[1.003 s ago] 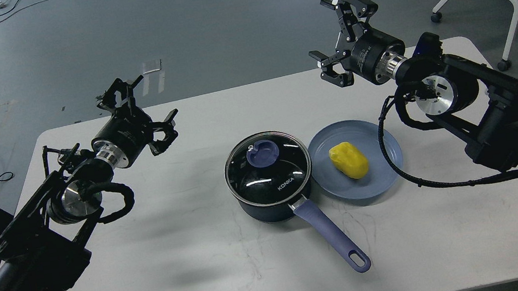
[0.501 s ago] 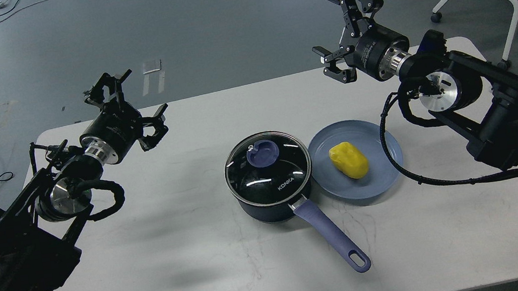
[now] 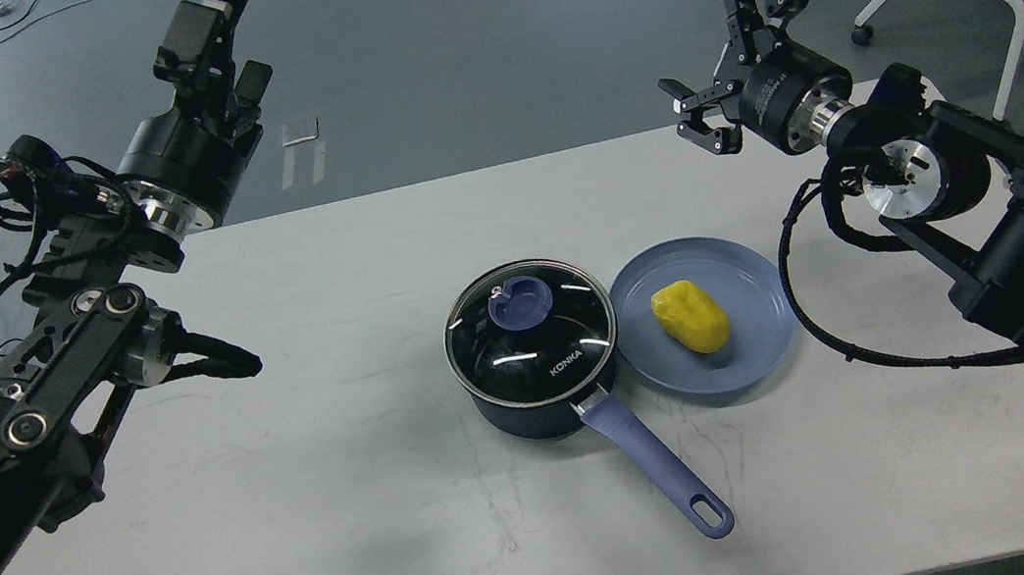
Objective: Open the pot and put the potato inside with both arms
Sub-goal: 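Move the left gripper over the pot and grasp the lid's blue knob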
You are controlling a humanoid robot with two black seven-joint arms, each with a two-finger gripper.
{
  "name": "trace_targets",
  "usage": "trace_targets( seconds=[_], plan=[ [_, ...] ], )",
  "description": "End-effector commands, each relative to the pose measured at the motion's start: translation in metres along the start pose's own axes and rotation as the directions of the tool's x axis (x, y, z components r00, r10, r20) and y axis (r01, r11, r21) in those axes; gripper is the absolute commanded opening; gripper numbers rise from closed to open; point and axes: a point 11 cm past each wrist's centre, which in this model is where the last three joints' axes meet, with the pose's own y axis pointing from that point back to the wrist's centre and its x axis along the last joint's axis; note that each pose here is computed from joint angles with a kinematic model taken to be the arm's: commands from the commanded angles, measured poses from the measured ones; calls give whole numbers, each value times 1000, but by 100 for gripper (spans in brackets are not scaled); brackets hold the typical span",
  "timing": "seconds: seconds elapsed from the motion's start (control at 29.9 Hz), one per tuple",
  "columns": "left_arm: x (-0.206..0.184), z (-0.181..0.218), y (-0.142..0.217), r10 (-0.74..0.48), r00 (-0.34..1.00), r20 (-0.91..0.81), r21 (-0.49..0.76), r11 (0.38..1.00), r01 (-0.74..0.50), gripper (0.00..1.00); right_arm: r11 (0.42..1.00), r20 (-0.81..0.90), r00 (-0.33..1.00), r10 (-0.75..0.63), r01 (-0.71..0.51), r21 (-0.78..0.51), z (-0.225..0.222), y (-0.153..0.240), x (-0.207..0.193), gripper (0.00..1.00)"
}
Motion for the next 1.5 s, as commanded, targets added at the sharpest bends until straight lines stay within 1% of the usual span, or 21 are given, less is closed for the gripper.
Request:
trace_targets(
  seconds=[0.0, 0.07, 0.13, 0.2, 0.23, 0.27, 0.33, 0.47, 0.53, 0.57, 0.7, 0.87, 0.94, 0.97, 1.07, 1.27, 1.47],
  plan=[
    [-30, 13, 7, -31, 949, 313, -83, 995, 60, 98, 1000, 20, 999, 31, -31, 2, 5, 7, 13, 100],
    [-53, 11, 10, -95, 890, 446, -100, 983, 155, 98, 999, 24, 999, 48, -48, 7, 4, 11, 21, 100],
    [-62, 16, 8, -118, 867, 484, -115, 974, 196, 98, 999, 27, 998, 52, -52, 12, 3, 12, 22, 100],
    [-80, 16, 9, -170, 815, 554, -117, 953, 279, 98, 998, 31, 998, 58, -59, 14, 3, 14, 25, 100],
    [-94, 12, 13, -212, 755, 621, -106, 931, 349, 98, 998, 29, 998, 63, -63, 15, 3, 14, 27, 100],
    [-101, 9, 16, -227, 720, 656, -101, 919, 382, 98, 998, 26, 998, 66, -66, 16, 2, 15, 28, 100],
    [-129, 3, 20, -246, 599, 762, -97, 871, 482, 98, 997, 16, 997, 80, -80, 17, -1, 17, 33, 100],
    [-155, 0, 24, -249, 510, 823, -97, 824, 558, 98, 995, 5, 995, 95, -95, 20, -5, 21, 41, 100],
    [-160, -17, 29, -288, 462, 839, -45, 810, 585, 98, 995, 3, 995, 101, -101, 18, -5, 23, 43, 100],
    [-160, -17, 29, -288, 462, 839, -44, 810, 585, 98, 995, 3, 995, 101, -101, 18, -5, 23, 43, 100],
    [-175, -33, 28, -292, 343, 893, 9, 773, 635, 98, 994, -4, 994, 108, -108, 19, -6, 25, 47, 100],
    [-181, -35, 30, -303, 348, 887, 10, 766, 642, 98, 994, -9, 994, 112, -112, 21, -8, 26, 49, 100],
    [-185, -33, 30, -313, 379, 871, -3, 767, 641, 98, 993, -14, 993, 114, -114, 19, -8, 27, 50, 100],
    [-191, -30, 30, -326, 418, 848, -22, 767, 641, 98, 993, -17, 993, 116, -115, 17, -8, 27, 51, 100],
    [-195, -27, 30, -337, 446, 829, -40, 760, 649, 98, 993, -23, 993, 118, -118, 15, -8, 28, 52, 100],
    [-199, -30, 36, -349, 436, 830, -47, 735, 677, 98, 993, -25, 993, 119, -119, 11, -7, 28, 52, 100],
    [-195, -48, 39, -365, 394, 844, 7, 741, 671, 98, 993, -26, 992, 120, -120, 10, -6, 28, 52, 100]
  ],
)
